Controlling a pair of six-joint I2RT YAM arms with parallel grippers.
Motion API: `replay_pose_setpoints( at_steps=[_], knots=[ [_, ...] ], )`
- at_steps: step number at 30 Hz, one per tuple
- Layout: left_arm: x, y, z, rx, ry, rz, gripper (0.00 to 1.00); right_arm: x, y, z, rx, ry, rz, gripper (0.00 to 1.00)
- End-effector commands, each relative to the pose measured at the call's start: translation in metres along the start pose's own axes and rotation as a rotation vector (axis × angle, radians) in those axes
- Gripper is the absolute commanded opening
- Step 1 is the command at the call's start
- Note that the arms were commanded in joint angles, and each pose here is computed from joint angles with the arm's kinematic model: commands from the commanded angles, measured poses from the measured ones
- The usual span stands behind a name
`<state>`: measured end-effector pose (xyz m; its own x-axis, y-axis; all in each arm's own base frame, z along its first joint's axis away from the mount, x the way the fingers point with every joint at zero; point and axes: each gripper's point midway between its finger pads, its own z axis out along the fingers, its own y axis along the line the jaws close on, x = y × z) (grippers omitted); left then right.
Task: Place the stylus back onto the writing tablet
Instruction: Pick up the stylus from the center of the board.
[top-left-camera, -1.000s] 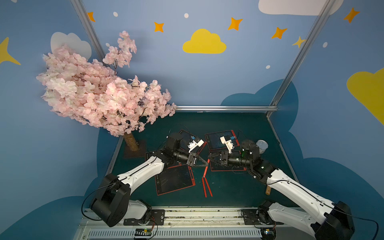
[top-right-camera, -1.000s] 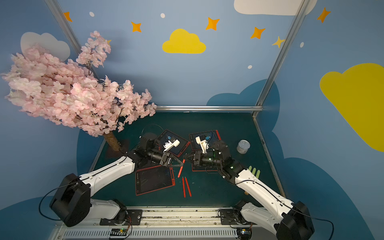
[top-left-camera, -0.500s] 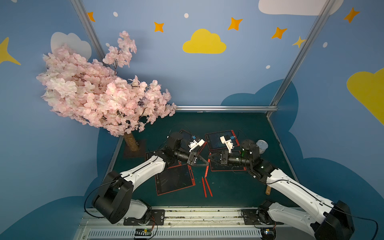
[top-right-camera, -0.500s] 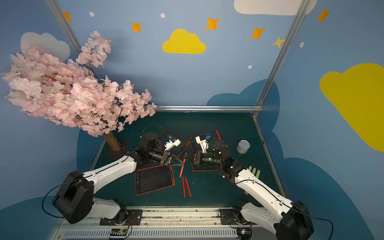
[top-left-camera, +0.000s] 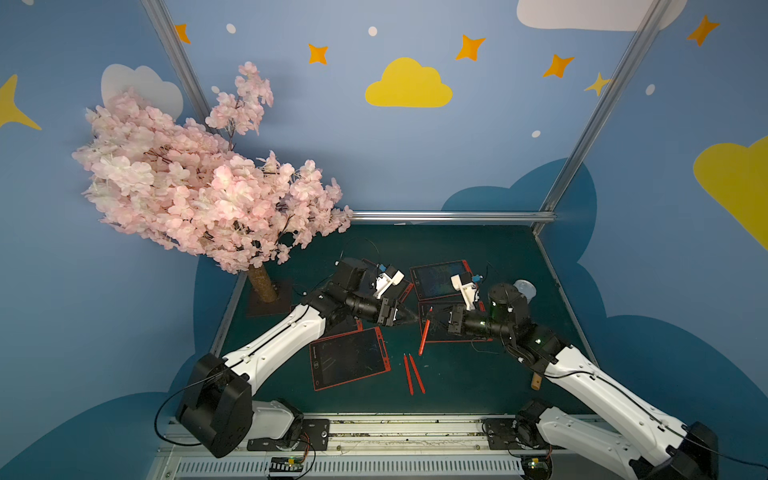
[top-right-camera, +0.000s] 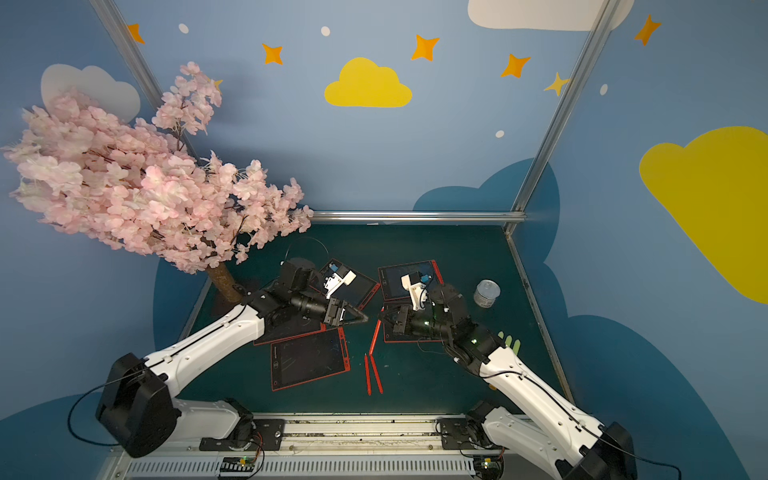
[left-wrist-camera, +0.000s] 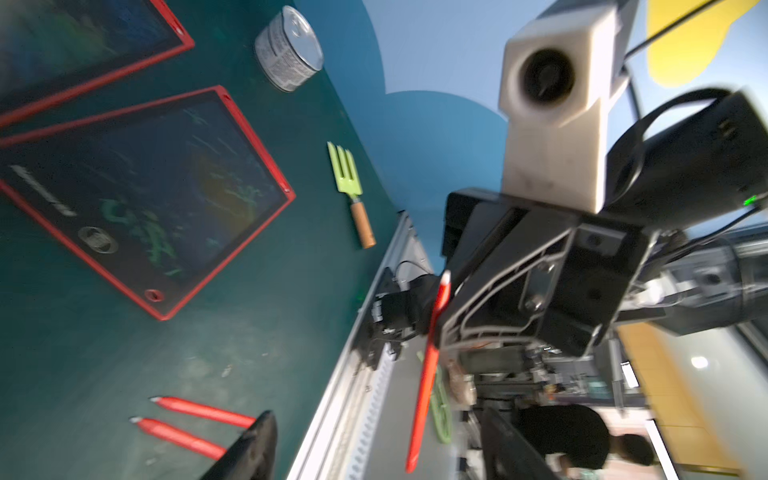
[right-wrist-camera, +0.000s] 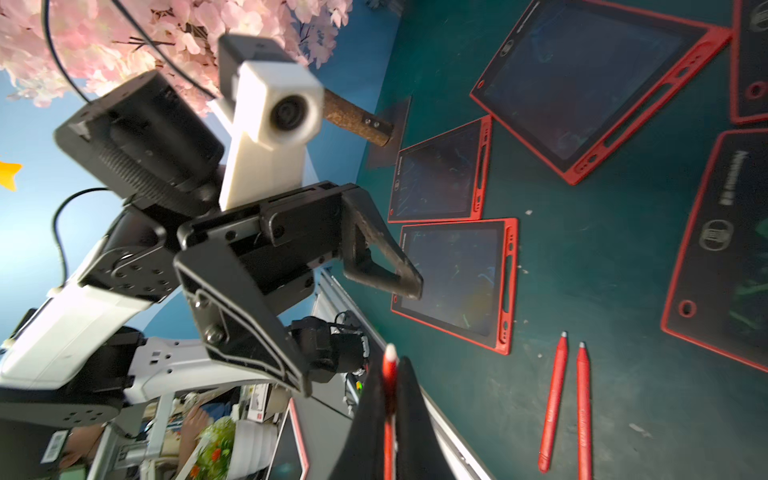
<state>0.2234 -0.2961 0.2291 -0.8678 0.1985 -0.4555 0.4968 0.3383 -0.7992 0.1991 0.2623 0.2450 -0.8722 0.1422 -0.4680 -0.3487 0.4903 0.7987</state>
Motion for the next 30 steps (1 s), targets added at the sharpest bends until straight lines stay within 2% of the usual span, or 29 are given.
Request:
replay_pose_setpoints(
  at_steps=[1, 5, 8, 11, 13, 16, 30],
  knots=[
    [0.001, 0.008, -0.015, -0.188, -0.028, 0.089, 0.94, -0.010, -0.013, -0.013, 0.123, -0.065, -0.012, 0.00],
    [0.009, 0.009, -0.015, -0.332, -0.009, 0.170, 0.93, -0.013, -0.035, -0.019, 0.258, -0.098, 0.046, 0.00],
    [0.016, 0.005, -0.007, -0.361, 0.021, 0.193, 0.90, -0.012, -0.044, -0.017, 0.308, -0.090, 0.074, 0.00],
    [0.021, -0.001, 0.006, -0.362, 0.044, 0.201, 0.87, -0.012, -0.048, -0.015, 0.341, -0.093, 0.088, 0.00],
    [0.022, -0.003, 0.016, -0.360, 0.048, 0.189, 0.81, -0.012, -0.048, -0.014, 0.342, -0.100, 0.090, 0.00],
    [0.020, -0.008, 0.030, -0.331, 0.028, 0.172, 0.71, -0.014, -0.047, -0.013, 0.353, -0.108, 0.093, 0.00],
    [0.007, -0.008, 0.074, -0.263, -0.008, 0.162, 0.46, -0.011, -0.046, -0.007, 0.340, -0.098, 0.127, 0.00]
  ],
)
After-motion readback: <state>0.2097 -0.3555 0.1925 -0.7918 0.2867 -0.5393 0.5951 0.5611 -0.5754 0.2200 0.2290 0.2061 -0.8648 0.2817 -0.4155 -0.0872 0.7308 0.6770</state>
